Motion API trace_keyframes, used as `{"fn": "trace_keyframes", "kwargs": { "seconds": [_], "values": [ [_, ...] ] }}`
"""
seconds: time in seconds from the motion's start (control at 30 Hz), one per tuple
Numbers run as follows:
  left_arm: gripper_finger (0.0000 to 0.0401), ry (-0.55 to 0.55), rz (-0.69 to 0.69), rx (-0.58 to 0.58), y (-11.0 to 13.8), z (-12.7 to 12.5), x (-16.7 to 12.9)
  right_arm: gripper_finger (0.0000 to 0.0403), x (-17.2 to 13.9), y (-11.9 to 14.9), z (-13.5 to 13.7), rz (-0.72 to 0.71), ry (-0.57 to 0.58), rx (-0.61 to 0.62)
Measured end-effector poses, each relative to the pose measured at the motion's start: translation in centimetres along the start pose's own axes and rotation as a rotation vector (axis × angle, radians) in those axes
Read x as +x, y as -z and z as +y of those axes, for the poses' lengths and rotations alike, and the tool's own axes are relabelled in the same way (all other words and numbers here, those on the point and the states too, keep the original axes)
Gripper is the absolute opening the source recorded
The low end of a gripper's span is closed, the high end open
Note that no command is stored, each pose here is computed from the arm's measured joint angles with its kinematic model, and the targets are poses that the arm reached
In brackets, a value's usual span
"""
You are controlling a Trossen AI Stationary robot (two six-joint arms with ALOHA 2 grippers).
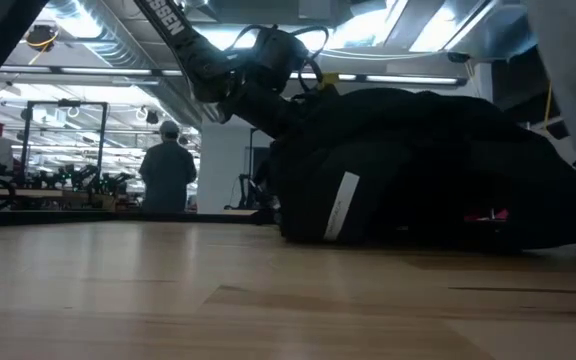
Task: Unpack backpack
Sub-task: Remove the blue zip bag from the black backpack
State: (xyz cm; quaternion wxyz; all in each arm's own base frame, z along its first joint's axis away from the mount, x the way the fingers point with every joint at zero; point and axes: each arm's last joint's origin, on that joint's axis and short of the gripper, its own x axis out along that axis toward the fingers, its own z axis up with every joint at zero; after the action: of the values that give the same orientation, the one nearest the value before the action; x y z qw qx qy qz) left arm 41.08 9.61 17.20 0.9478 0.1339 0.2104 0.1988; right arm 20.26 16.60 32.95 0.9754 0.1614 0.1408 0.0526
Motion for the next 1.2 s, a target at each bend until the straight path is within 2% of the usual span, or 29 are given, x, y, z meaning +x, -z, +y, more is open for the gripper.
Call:
{"fn": "trace_keyframes", "kwargs": {
  "seconds": [0.23,0.37,0.53,0.6,0.9,1.03,1.2],
  "values": [
    [0.0001,0.0,0.0,-0.018,0.0,0.2,0.0,0.0,6.6,1.9,-1.3,0.081,-0.071,-0.158],
    [0.0001,0.0,0.001,-0.028,0.0,0.2,0.0,0.0,9.8,3.3,-1.8,0.055,-0.071,-0.202],
    [0.0001,0.001,0.006,-0.036,0.1,0.1,0.0,0.0,12.8,4.4,-2.6,0.034,-0.198,-0.246],
    [0.0001,0.001,0.008,-0.041,0.1,0.1,0.0,0.0,13.6,4.8,-3.0,0.036,-0.215,-0.245],
    [0.0001,0.001,0.006,-0.08,0.1,0.2,0.0,0.0,16.3,8.2,-5.1,0.162,-0.121,-0.269],
    [0.0002,0.001,0.006,-0.08,0.1,0.2,0.0,0.0006,17.1,9.8,-6.7,0.248,0.005,-0.267],
    [0.0002,0.001,0.01,-0.079,0.1,0.1,0.0,0.0054,17.2,10.5,-7.3,0.277,0.112,-0.261]
  ]
}}
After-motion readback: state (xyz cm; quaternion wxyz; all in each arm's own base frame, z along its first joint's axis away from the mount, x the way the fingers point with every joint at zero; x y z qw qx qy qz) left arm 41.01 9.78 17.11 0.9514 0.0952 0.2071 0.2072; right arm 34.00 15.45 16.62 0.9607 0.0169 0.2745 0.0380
